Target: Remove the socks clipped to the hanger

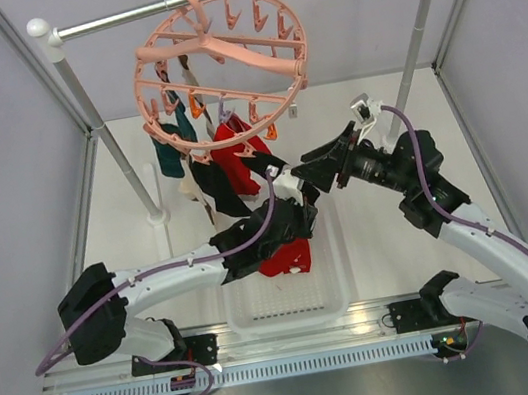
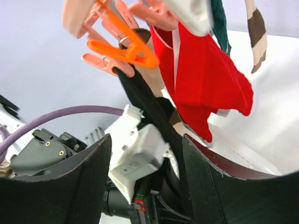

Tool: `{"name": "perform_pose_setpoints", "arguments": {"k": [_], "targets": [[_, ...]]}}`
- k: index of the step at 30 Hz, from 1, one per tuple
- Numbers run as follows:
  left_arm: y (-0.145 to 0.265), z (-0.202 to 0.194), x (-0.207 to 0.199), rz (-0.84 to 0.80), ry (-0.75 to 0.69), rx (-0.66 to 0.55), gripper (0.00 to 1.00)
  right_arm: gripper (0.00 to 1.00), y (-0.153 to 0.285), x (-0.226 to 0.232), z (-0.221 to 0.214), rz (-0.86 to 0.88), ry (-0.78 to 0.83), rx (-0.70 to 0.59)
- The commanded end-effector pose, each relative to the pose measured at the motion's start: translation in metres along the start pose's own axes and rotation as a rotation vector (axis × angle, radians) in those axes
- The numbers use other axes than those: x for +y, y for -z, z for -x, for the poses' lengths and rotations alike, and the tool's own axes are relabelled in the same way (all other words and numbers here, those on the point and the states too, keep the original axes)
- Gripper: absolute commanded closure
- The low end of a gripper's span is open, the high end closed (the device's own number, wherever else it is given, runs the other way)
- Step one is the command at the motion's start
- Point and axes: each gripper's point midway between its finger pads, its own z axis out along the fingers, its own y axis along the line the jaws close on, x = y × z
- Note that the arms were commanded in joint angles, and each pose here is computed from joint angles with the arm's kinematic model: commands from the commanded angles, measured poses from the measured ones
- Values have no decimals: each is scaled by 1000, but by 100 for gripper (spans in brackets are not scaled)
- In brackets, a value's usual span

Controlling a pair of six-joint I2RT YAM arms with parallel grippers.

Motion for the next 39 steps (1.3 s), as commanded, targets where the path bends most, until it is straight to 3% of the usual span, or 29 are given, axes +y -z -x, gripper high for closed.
{"name": "perform_pose_setpoints", "arguments": {"k": [1,9,17,39], "targets": [[-6,7,-20,-47,50,12,98,33,2,8,24,-73,181,-56],[-12,1,-24,-50,57,42,98,33,-19,28,48,-83,341,-95],[-8,-2,-25,-56,45,49,98,33,-55,33,47,-106,466,-48],[1,-8,-31,-77,25,65,98,28,-85,30,37,-147,552,-9]]}}
